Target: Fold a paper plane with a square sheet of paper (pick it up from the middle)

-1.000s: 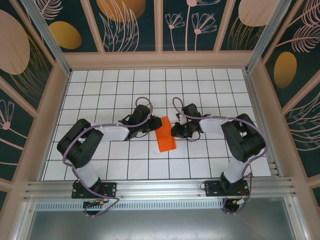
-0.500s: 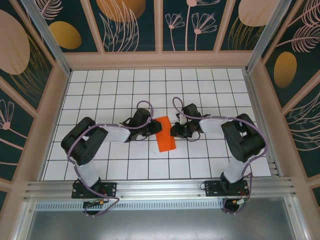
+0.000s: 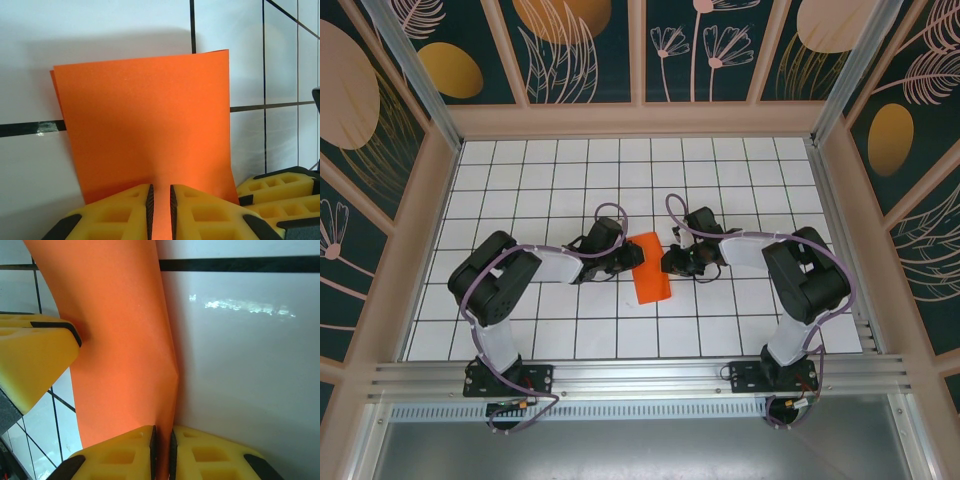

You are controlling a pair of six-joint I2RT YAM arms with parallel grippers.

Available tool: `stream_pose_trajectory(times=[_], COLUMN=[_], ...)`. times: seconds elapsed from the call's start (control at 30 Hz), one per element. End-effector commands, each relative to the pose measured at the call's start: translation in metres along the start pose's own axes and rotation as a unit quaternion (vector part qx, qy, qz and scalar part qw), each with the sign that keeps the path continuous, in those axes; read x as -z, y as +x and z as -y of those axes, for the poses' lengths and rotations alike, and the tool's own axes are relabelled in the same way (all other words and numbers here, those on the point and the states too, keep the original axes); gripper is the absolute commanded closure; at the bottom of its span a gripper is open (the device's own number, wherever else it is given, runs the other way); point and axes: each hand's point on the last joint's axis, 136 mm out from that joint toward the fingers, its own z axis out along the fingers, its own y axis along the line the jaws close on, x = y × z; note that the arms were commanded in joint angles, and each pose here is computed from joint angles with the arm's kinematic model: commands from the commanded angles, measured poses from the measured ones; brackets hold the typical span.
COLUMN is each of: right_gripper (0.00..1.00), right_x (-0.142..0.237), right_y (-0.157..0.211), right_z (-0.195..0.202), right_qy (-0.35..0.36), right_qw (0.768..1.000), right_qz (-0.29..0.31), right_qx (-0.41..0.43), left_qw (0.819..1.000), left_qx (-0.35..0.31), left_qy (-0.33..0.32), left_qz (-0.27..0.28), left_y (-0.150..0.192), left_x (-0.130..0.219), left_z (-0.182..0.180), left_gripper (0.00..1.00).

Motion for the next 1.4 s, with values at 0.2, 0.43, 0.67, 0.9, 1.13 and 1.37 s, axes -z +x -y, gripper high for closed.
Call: stream_pose_trajectory(times=[0.2, 0.43, 0.67, 0.9, 1.13, 1.37], right_gripper=[0.83, 0.85, 0.86, 0.87, 0.86, 0.79], right_x=[-0.01, -0.01, -0.008, -0.007, -0.007, 0.007], right_y=[0.02, 0.019, 0.019, 0.018, 0.017, 0.001], right_z=[0.04, 0.04, 0.041, 0.042, 0.041, 0.024], right_qy=[0.06, 0.056, 0.055, 0.055, 0.055, 0.042], right_qw=[0.997, 0.998, 0.998, 0.998, 0.998, 0.999], right_qz=[-0.028, -0.028, -0.026, -0.024, -0.023, 0.002], right_qx=[-0.028, -0.029, -0.029, -0.027, -0.025, -0.014], left_qw=[1.0, 1.0, 1.0, 1.0, 0.999, 0.996], left_qx=[-0.004, -0.004, -0.002, 0.002, 0.006, 0.019], left_qy=[-0.002, -0.002, -0.005, -0.017, -0.031, -0.074], left_qz=[-0.007, -0.008, -0.01, -0.014, -0.016, -0.036], left_y=[0.0, 0.0, 0.001, 0.005, 0.007, 0.023], left_x=[-0.009, -0.011, -0.012, -0.014, -0.014, -0.017], left_z=[0.0, 0.0, -0.003, -0.01, -0.017, -0.044], left_gripper=[0.81, 0.81, 0.81, 0.81, 0.81, 0.82])
